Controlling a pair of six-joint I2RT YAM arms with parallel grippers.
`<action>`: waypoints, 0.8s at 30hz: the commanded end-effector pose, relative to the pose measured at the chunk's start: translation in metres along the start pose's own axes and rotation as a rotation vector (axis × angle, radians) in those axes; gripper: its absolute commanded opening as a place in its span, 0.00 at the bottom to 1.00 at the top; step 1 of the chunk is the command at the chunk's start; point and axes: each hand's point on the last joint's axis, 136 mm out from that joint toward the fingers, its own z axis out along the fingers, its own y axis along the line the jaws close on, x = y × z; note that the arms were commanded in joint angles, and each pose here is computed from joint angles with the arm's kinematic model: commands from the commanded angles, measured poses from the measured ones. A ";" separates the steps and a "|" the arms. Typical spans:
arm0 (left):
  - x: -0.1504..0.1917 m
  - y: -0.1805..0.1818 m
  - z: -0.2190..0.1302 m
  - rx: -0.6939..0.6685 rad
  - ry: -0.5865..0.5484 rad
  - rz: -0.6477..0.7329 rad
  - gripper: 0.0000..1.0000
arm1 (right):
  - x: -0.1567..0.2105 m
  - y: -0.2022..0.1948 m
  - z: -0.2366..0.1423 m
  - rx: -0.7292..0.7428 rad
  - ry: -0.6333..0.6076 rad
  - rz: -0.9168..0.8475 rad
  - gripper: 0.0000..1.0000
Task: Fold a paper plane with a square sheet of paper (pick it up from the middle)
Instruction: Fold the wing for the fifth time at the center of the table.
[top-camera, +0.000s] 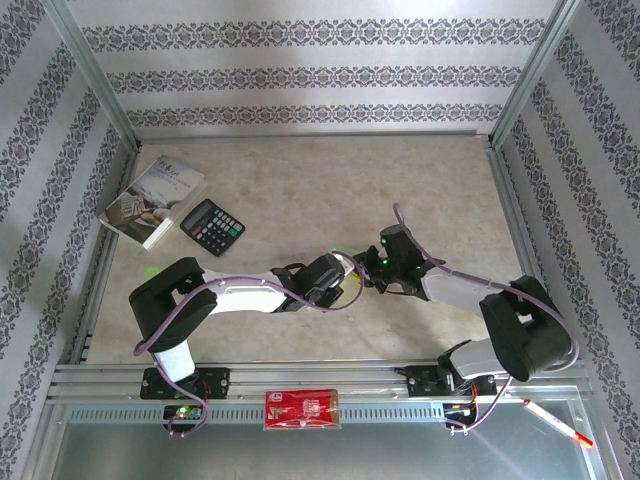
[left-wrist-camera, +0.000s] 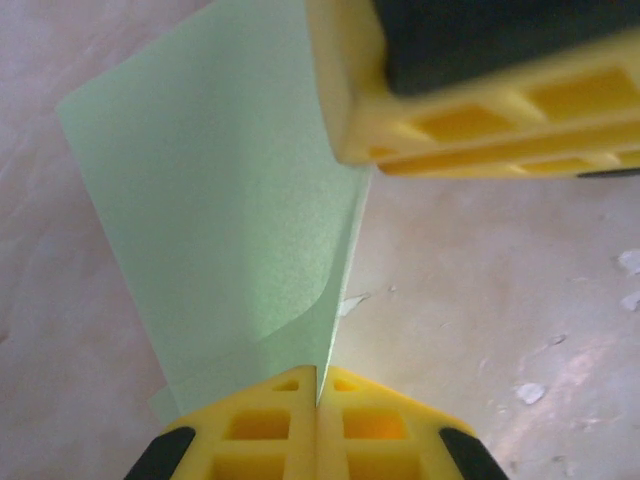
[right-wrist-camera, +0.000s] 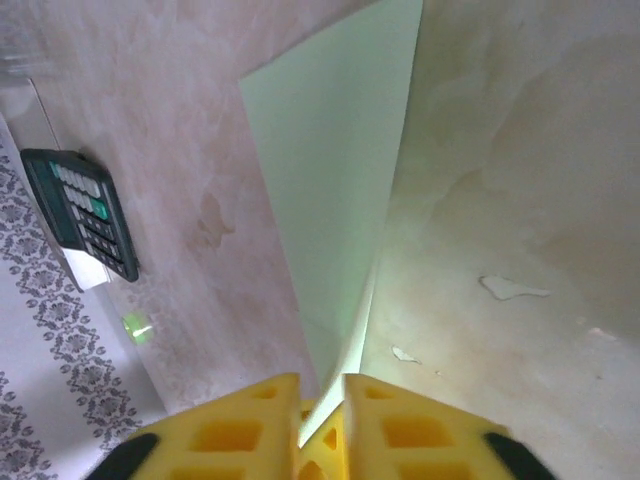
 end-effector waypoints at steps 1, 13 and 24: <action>-0.015 -0.007 -0.009 0.085 -0.058 -0.106 0.00 | -0.008 0.002 -0.016 -0.024 -0.032 -0.033 0.26; -0.006 -0.020 -0.005 0.338 -0.002 -0.413 0.00 | -0.026 0.000 -0.041 0.021 -0.072 -0.256 0.42; 0.001 -0.016 0.002 0.495 0.022 -0.666 0.00 | -0.022 -0.002 -0.033 0.034 -0.010 -0.358 0.42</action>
